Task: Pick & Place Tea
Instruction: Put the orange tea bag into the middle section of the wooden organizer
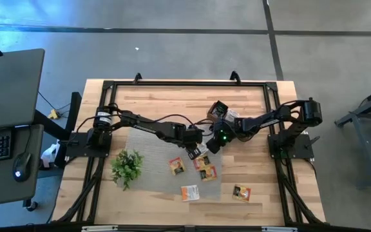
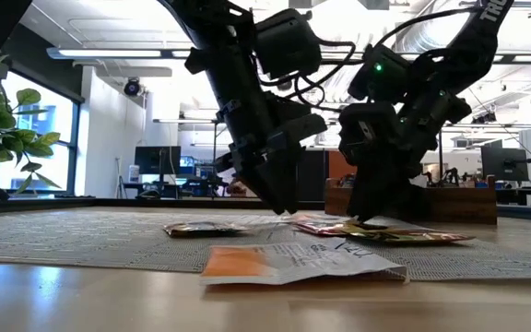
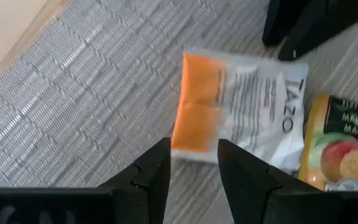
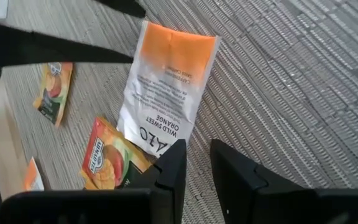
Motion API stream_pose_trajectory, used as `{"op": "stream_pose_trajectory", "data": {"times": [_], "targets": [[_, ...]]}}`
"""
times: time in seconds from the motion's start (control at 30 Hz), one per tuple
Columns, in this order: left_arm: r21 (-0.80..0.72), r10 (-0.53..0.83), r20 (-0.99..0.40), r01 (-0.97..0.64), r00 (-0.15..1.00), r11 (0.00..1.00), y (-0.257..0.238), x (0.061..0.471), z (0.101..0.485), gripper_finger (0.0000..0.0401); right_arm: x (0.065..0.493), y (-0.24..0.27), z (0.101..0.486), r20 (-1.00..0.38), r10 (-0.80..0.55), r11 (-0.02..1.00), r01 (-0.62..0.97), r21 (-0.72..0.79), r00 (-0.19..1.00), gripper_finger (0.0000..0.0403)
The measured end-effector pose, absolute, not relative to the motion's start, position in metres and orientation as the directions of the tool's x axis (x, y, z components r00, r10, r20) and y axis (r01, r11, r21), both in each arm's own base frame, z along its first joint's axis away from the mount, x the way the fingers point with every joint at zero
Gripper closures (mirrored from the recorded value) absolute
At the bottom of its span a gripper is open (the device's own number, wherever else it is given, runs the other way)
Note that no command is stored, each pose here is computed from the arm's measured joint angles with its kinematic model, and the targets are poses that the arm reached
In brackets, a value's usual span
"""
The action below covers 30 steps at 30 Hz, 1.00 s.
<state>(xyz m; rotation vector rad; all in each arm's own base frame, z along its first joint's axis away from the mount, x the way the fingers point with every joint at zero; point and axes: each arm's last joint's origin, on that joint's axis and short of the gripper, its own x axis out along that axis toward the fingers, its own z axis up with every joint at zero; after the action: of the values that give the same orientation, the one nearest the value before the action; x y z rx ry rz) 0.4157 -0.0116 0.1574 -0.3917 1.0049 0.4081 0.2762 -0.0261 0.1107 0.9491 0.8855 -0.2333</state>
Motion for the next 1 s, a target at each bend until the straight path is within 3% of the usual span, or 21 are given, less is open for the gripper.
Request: {"op": "stream_pose_trajectory", "data": {"times": [0.5,0.8,1.0], "targets": [[-0.156,0.14,-0.846,-0.491,0.514,0.857,-0.012,0.42,0.16,0.027,0.277,-0.028,0.112,-0.735,0.172,0.641,0.491,0.589,0.656,0.0331],[-0.164,0.143,-0.836,-0.489,0.53,0.857,-0.012,0.425,0.15,0.027,0.273,-0.025,0.113,-0.73,0.287,0.554,0.514,0.655,0.62,0.0331],[-0.169,0.149,-0.828,-0.495,0.54,0.852,-0.012,0.43,0.141,0.027,0.271,-0.019,0.111,-0.76,0.268,0.528,0.57,0.63,0.592,0.0331]]}}
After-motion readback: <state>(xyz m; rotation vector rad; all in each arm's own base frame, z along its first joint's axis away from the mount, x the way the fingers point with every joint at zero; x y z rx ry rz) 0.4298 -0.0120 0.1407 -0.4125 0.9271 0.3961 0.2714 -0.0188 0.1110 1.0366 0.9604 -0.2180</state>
